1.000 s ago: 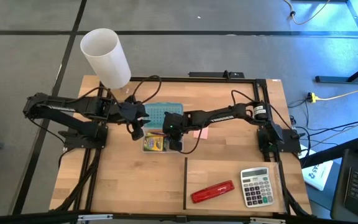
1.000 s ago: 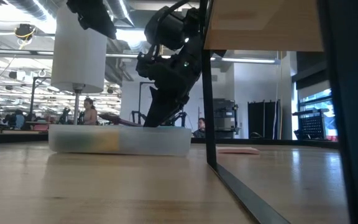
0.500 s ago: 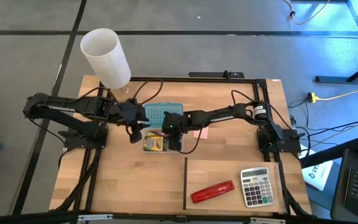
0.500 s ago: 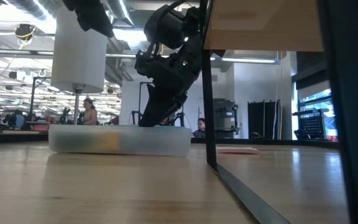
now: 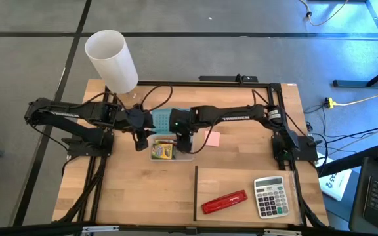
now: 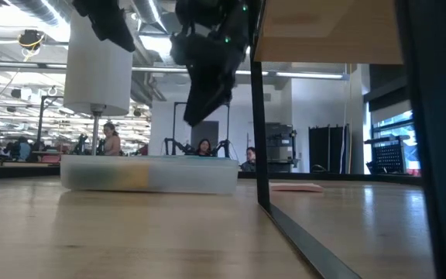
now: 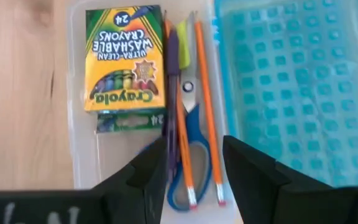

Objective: Pack school essentials
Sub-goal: Put the pink sticky notes into the blue supply box

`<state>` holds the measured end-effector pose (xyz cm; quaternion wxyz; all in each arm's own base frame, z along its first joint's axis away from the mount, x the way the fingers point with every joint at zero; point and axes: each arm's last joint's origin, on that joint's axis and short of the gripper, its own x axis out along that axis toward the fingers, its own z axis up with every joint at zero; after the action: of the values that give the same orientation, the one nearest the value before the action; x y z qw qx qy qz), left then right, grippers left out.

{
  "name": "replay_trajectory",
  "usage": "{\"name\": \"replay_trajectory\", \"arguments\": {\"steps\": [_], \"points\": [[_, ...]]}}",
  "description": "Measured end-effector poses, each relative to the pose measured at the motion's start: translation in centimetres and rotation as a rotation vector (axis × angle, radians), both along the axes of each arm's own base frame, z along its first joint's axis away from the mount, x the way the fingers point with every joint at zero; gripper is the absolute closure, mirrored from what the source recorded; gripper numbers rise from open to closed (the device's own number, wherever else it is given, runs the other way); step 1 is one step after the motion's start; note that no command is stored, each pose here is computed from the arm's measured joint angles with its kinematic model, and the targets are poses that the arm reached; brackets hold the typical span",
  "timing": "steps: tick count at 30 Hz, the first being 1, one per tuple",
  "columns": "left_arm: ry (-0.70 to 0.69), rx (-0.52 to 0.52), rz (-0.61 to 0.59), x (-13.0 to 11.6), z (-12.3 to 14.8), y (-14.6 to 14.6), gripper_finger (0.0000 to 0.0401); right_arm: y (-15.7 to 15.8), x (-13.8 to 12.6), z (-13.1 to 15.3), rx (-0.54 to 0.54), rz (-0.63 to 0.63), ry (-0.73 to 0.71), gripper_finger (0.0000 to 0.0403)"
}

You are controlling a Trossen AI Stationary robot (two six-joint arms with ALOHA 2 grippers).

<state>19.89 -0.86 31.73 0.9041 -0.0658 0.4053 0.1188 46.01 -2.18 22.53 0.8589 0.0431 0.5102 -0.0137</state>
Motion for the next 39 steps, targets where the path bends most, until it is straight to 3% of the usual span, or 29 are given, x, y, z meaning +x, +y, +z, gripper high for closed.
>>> {"name": "replay_trajectory", "arguments": {"steps": [5, 11, 16, 25, 29, 35, 39], "points": [[0.032, 0.0, -0.024, -0.2, -0.2, 0.0, 0.0293, -0.4, -0.7, 1.8, -0.021, -0.059, 0.074, 0.0248], [0.044, 0.001, -0.025, -0.3, -0.3, 0.0, 0.0293, -0.6, -3.3, 3.6, -0.107, -0.186, 0.196, 0.0248], [0.042, 0.001, -0.032, -0.3, -0.2, -0.2, 0.0293, -0.3, -5.6, 5.0, -0.087, -0.247, 0.223, 0.0248], [-0.01, 0.032, -0.074, 0.3, -0.6, -0.2, 0.0293, 1.3, -10.8, 5.4, -0.011, -0.369, 0.127, 0.0248], [-0.052, 0.065, -0.107, 0.9, -1.3, -0.2, 0.0293, 2.2, -12.2, 5.0, 0.022, -0.349, 0.04, 0.0248], [-0.157, 0.129, -0.165, 1.9, -2.1, 0.2, 0.0293, 2.9, -14.2, 4.6, 0.044, -0.37, 0.045, 0.0248], [-0.209, 0.1, -0.212, 2.6, -2.2, 0.9, 0.0293, 3.1, -14.9, 4.5, 0.029, -0.367, 0.047, 0.0248]]}}
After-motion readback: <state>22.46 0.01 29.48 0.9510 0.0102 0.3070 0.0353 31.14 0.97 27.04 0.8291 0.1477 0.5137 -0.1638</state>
